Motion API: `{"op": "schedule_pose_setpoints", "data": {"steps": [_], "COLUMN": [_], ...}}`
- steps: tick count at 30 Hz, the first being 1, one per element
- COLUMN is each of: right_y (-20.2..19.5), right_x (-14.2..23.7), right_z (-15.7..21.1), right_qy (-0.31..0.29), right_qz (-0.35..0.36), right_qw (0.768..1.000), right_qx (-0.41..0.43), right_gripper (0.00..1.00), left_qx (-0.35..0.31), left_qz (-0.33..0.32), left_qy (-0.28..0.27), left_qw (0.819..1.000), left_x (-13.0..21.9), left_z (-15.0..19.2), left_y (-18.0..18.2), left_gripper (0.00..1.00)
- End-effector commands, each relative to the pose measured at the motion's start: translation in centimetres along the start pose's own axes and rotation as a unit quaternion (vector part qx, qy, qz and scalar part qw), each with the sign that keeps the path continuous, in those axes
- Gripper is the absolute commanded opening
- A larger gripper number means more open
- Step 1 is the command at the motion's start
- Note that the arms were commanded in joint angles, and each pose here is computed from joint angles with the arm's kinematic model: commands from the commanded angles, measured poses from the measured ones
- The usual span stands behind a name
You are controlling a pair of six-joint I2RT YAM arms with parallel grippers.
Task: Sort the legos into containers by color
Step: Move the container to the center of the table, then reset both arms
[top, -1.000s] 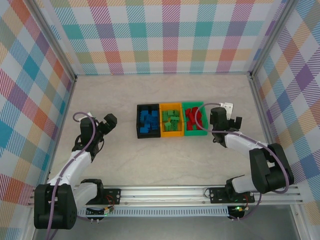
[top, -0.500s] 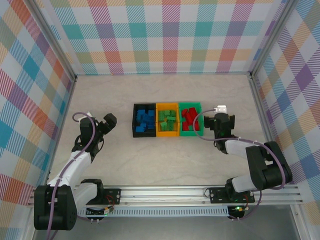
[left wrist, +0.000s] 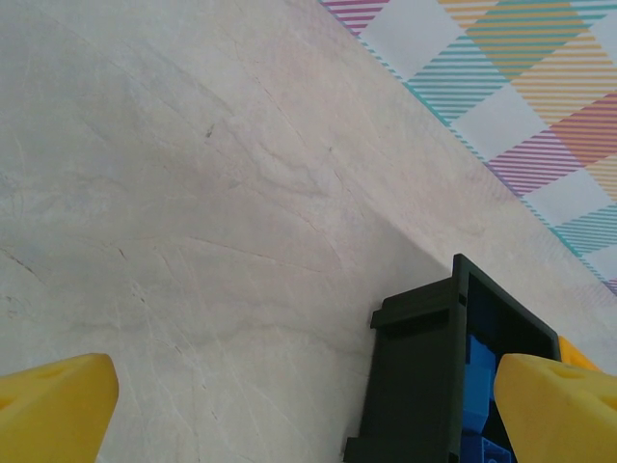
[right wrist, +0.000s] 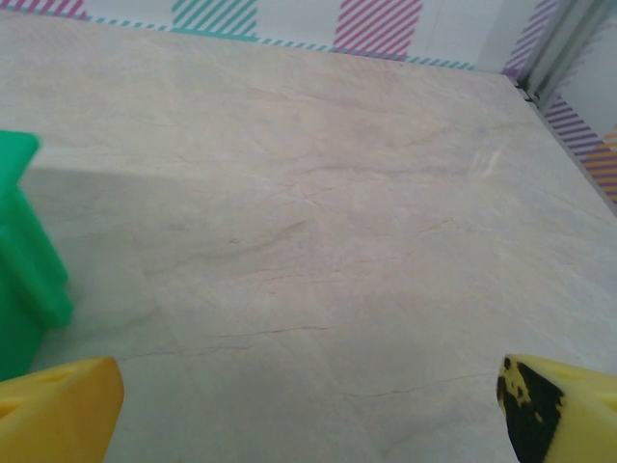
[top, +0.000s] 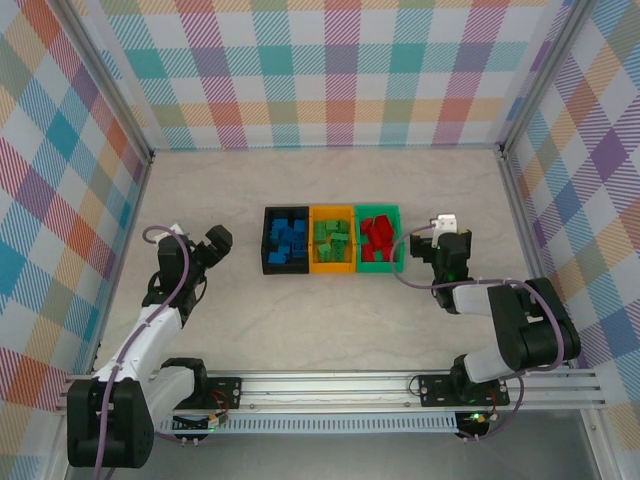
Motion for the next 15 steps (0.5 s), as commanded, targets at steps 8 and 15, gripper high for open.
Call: {"op": "schedule_pose_setpoints", "data": {"steps": [8,15], "right_y": [-0.3,-0.2], "right_x": [-1.3,-1.3], "right_z": [-0.3,-0.3], "right_qy": [-0.024,-0.02], "right_qz": [-0.064,-0.068], "right_qw": [0.996,0.996], "right_qx": [-0.061,-0.06], "right_gripper": [0.99,0.99], "left_qx": [-0.013,-0.03], "left_qz": [-0.003,-0.091], "left_qy": [0.003,-0.018], "left_qw": [1.0,0.995], "left_x": [0.2,-0.5], "left_z": [0.1,-0.5], "left_y": [-0.1,2.6], "left_gripper": [1.0,1.0]}}
Point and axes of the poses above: each hand's point on the last joint's axis, 136 mm out from that joint toward the fingers, its own x axis back along the fingers, its own y axis along the line the jaws close on, z = x × y, the point moved 3 cm from there along x, back along the fingers, and after that the axes turned 6 degrees about x, right-handed, at the moved point
